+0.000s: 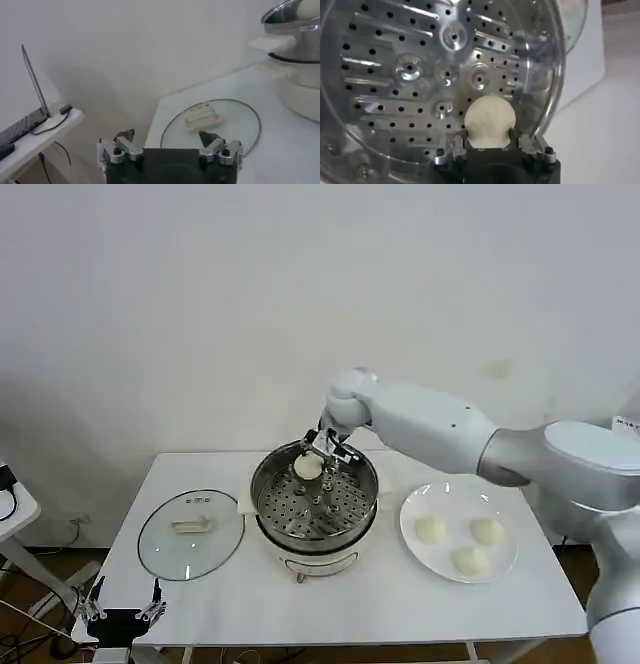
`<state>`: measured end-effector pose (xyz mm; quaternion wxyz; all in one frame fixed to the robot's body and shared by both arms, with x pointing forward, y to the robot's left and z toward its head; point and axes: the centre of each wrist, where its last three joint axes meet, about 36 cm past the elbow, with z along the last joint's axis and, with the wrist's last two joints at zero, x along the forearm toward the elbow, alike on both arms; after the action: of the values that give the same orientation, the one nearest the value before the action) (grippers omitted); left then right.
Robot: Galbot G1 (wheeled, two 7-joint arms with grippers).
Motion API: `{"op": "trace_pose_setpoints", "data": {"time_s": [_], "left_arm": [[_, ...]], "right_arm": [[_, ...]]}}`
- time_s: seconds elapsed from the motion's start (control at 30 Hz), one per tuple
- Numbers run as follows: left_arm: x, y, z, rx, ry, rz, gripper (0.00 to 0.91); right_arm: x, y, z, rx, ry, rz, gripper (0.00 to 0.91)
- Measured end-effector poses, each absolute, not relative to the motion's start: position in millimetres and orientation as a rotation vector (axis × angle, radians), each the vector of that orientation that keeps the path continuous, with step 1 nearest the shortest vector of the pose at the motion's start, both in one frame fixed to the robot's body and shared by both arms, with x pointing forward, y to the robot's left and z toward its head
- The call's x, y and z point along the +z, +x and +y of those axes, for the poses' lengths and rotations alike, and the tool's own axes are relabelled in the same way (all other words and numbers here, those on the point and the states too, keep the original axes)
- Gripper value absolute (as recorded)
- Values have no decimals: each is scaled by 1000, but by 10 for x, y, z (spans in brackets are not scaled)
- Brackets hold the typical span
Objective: Take steamed baozi put them in steamer then cover it.
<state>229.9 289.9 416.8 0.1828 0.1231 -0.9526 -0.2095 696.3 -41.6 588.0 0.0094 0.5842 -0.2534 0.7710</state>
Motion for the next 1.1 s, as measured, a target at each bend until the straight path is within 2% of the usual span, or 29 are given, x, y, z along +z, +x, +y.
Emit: {"op": "trace_pose_setpoints", "data": {"time_s": [0.27,0.3,0.33,0.37,0.7,0.9,1.1], "left_arm": [[4160,2311,2903,-591,348,-2687,907],[4160,2312,2902,-591,348,-2687,907],[4160,2313,2900,-590,347,-2687,907],[4159,2313,2897,-590,346,-2687,907],[4190,2301,2889,-595,333,-2684,907],[4233,2291,2865,-596,291,-2683,907],[4301,2328,2860,-591,241,-2693,907]], "right_arm": [[5766,7006,-409,2436,1839,-736,574],[5754,7009,-405,2437,1842,-731,615],[5746,7014,-401,2438,1846,-726,695],[5742,7017,-399,2439,1849,-721,907],[5826,7014,-431,2431,1858,-742,907],[6235,6932,-547,2415,1790,-835,907],[6651,6808,-1021,2332,1688,-983,907]]}}
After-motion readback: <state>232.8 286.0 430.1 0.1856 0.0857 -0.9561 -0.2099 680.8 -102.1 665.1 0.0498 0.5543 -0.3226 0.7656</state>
